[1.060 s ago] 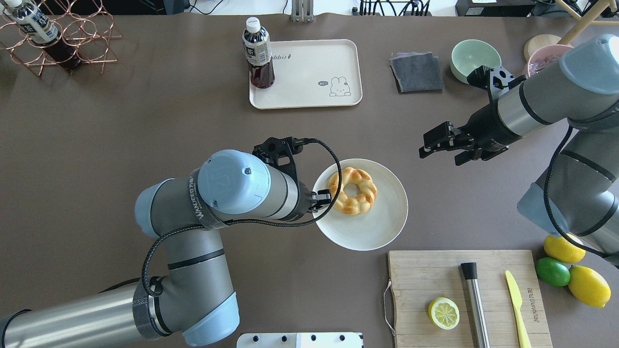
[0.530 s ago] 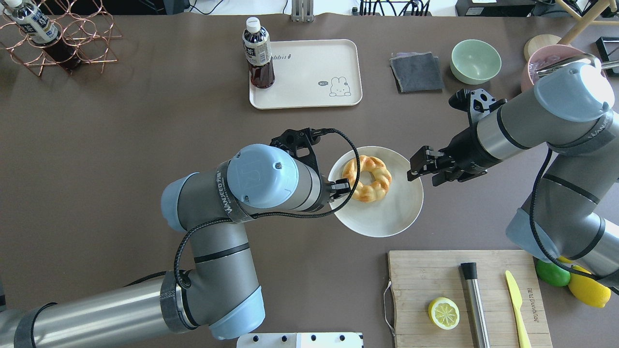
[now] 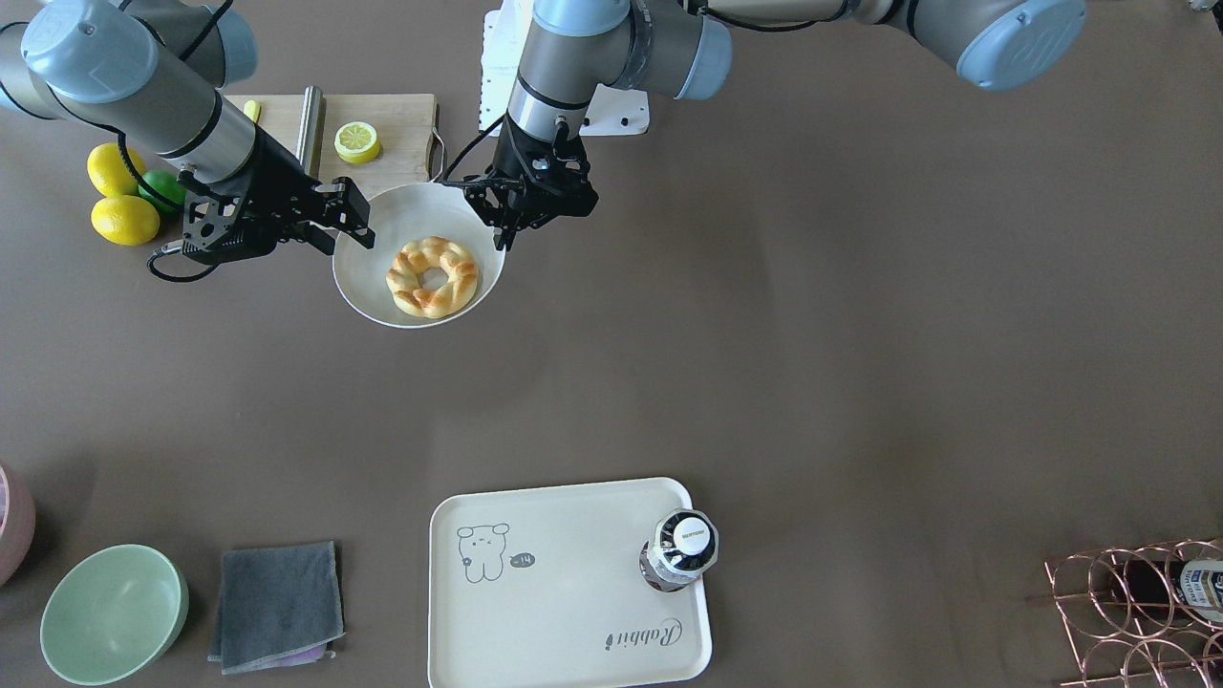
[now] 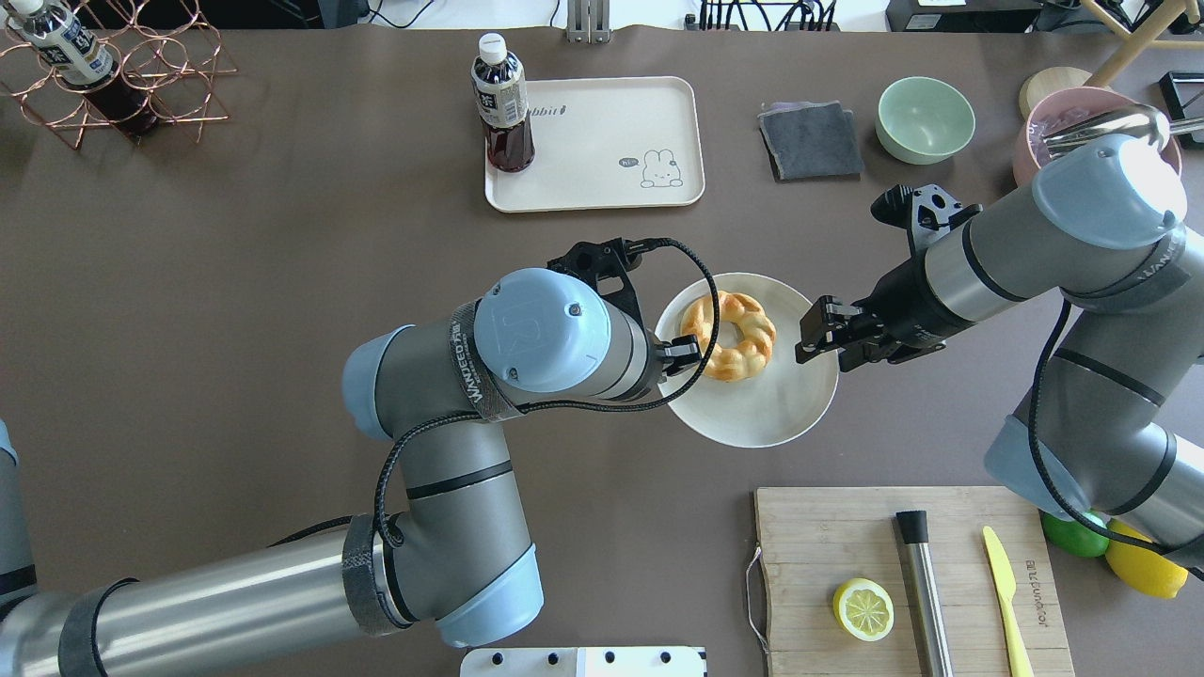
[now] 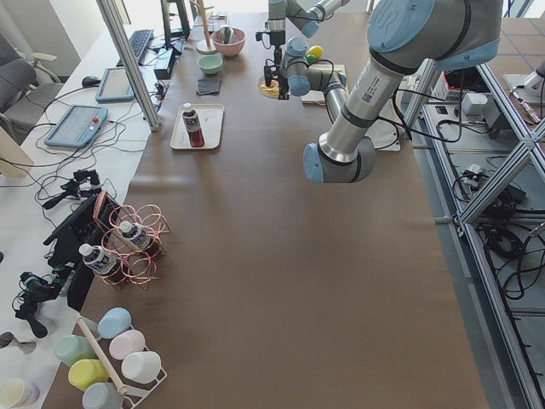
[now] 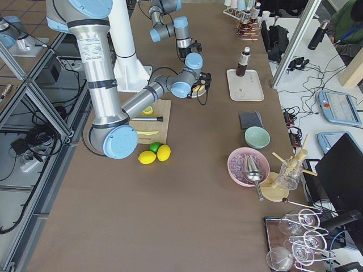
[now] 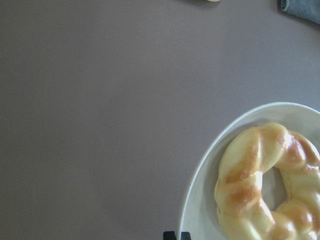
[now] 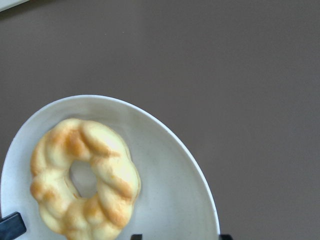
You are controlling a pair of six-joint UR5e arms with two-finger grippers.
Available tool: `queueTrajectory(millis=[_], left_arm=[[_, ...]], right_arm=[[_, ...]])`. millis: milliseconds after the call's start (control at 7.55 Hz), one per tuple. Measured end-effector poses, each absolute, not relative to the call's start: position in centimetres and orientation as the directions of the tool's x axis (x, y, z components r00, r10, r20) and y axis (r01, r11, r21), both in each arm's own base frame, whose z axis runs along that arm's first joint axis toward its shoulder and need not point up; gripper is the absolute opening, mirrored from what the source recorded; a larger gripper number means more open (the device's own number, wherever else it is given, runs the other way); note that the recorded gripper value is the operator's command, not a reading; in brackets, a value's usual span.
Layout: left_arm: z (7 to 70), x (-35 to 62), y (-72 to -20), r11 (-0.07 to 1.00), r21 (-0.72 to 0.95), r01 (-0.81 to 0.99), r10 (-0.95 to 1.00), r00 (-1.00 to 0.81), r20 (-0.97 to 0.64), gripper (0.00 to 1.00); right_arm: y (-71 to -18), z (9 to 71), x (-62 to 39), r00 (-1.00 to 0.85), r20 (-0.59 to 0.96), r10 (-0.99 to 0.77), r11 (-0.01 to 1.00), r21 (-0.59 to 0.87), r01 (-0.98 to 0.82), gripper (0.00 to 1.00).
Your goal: Place donut on tray
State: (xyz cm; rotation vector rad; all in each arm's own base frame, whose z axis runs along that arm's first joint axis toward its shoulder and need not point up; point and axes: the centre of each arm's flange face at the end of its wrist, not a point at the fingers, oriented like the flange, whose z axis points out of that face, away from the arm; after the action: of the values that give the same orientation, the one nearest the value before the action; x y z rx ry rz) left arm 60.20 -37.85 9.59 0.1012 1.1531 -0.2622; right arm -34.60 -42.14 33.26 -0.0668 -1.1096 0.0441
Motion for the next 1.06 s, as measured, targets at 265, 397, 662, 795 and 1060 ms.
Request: queueTrajectory(millis=[265, 397, 662, 795, 1060], left_arm=[[9.5, 60.1, -37.9, 0.965, -0.056, 0.257, -0.153, 0.377, -0.913, 0.0], [9.5, 60.1, -37.9, 0.965, -0.056, 0.257, -0.154, 0.377, -0.913, 0.0], [9.6, 60.0, -38.0, 0.965, -0.055, 0.258, -0.153, 0.378, -0.913, 0.0], [9.6, 60.0, -38.0, 0.965, -0.055, 0.258, -0.153, 0.377, -0.913, 0.0], [9.4, 59.8, -38.0, 0.965, -0.053, 0.256, -0.149, 0.374, -0.915, 0.0]], right_arm=[[-41.9, 34.4, -34.4, 0.46, 0.884, 0.081, 0.996, -0.089, -0.003, 0.48], [-41.7, 35.1, -34.4, 0.47, 0.878, 0.085, 0.996, -0.093, -0.007, 0.23], [-41.4, 35.7, -34.6, 0.483, 0.871, 0.089, 0.995, -0.095, -0.011, 0.0], [-41.4, 35.7, -34.6, 0.483, 0.87, 0.095, 0.995, -0.099, -0.017, 0.0], [-41.7, 35.1, -34.5, 0.473, 0.869, 0.144, 0.989, -0.138, -0.048, 0.0]])
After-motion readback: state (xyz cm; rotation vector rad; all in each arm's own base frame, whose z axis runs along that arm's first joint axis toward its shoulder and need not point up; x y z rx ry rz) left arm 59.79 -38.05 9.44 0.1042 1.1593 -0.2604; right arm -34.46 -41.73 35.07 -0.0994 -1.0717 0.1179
